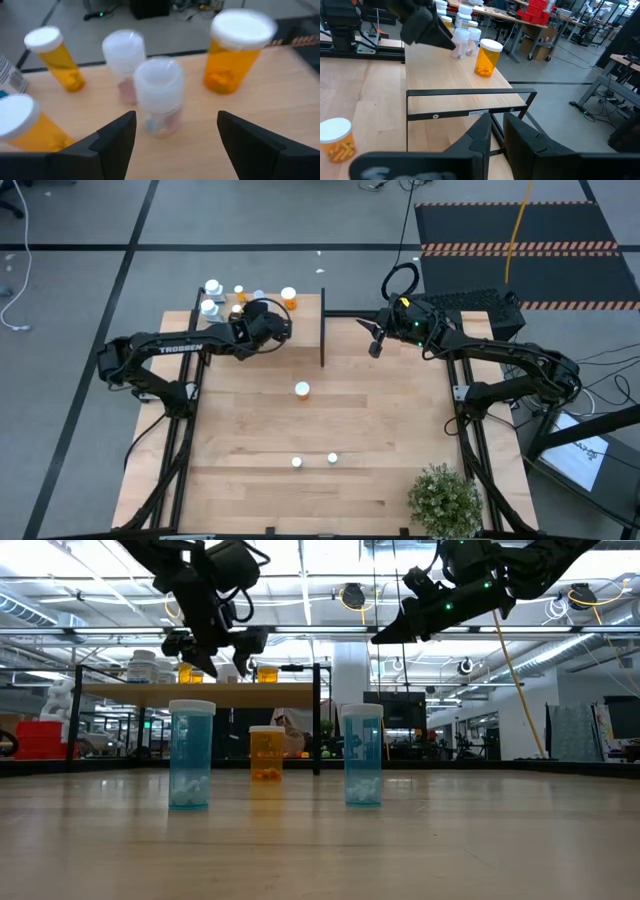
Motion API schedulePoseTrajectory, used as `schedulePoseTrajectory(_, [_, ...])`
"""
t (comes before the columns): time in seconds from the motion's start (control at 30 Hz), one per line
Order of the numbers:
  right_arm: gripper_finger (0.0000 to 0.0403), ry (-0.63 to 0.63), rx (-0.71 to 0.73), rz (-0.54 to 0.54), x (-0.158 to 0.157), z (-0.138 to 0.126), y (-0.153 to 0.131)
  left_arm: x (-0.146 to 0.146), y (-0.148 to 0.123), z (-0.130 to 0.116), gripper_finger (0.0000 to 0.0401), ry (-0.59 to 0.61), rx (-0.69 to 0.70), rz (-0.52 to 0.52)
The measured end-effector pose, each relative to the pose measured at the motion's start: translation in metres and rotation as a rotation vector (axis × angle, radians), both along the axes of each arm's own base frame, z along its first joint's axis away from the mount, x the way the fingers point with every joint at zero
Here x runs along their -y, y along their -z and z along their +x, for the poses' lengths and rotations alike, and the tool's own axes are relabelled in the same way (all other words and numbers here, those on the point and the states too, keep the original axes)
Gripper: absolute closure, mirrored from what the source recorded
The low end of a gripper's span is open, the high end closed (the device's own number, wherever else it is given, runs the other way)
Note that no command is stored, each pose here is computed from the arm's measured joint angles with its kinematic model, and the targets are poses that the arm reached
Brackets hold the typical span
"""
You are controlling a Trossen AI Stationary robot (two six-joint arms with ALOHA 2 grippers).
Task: Pick and place medicine bottles onto shelf by color
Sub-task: Adjust the transparent pill bottle on the shelf
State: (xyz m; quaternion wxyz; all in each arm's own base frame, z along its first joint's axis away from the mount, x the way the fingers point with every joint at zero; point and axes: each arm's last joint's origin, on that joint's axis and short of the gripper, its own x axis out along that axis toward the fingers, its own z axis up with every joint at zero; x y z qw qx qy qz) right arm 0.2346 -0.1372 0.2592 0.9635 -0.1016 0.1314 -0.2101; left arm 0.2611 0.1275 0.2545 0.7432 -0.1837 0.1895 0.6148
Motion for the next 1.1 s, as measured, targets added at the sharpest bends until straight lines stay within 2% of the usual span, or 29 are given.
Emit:
schedulePoseTrajectory(0.47, [0.0355,-0.001,-0.003,-0.008,0.0,0.0,0.0,-0.014,0.013,0.0,0.0171,-0.053,-0.042,-0.011])
schedulePoseTrajectory(0.83, [0.0355,-0.002,-0.003,-0.008,0.0,0.0,0.0,-0.016,0.013,-0.001,0.0236,-0.049,-0.055,-0.009])
schedulePoseTrajectory(1.1, [0.0355,-0.002,-0.003,-0.008,0.0,0.0,0.0,-0.014,0.013,0.0,0.0247,-0.036,-0.064,-0.009])
